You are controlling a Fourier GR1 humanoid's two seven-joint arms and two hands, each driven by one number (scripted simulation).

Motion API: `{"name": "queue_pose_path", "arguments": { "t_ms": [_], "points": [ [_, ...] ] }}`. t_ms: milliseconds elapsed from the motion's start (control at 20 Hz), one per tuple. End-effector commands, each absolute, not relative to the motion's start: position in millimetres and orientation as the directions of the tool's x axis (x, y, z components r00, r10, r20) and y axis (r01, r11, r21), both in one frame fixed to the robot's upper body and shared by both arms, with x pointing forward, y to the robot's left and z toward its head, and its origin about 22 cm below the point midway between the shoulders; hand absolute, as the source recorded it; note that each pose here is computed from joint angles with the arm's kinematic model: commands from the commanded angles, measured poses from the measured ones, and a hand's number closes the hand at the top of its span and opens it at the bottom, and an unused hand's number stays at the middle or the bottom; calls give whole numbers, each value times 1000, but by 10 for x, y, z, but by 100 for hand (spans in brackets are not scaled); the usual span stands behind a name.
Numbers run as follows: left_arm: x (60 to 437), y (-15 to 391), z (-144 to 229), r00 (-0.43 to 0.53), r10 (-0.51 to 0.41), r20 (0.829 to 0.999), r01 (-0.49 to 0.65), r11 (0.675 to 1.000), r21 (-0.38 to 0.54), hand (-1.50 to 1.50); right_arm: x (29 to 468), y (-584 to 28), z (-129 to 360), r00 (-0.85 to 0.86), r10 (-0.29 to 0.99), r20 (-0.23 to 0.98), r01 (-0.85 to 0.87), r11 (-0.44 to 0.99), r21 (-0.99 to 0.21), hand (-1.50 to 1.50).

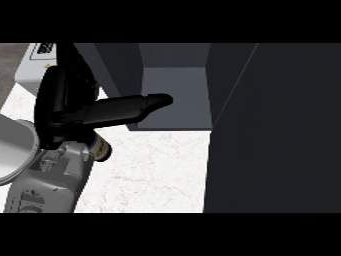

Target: Pick up the wine, place it into the cabinet and close the cabinet

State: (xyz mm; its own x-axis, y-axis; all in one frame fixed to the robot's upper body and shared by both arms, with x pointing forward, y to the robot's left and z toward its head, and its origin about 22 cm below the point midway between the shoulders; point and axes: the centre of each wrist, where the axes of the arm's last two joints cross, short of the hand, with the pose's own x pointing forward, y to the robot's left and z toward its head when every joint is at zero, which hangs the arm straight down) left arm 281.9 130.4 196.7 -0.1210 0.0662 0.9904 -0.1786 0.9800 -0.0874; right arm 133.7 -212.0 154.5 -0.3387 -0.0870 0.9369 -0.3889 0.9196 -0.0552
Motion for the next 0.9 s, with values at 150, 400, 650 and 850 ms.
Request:
{"name": "queue_pose_path", "arguments": {
  "t_ms": [150,400,650,850],
  "points": [
    [2594,825,2309,-197,93,976,-40,994,-103,-150,1007,-2113,1846,-379,-124,917,-394,918,-39,-150],
    [2507,766,2402,-207,84,975,-74,992,-101,-150,903,-2135,1888,-362,-123,924,-411,911,-40,-150],
    [2394,864,2427,-239,54,969,-116,990,-84,-150,771,-2177,2032,-358,-93,929,-387,920,-57,-150],
    [2493,836,2474,-230,46,972,-138,987,-79,-150,775,-2141,2044,-376,-106,921,-378,925,-48,-150]
  ]
}}
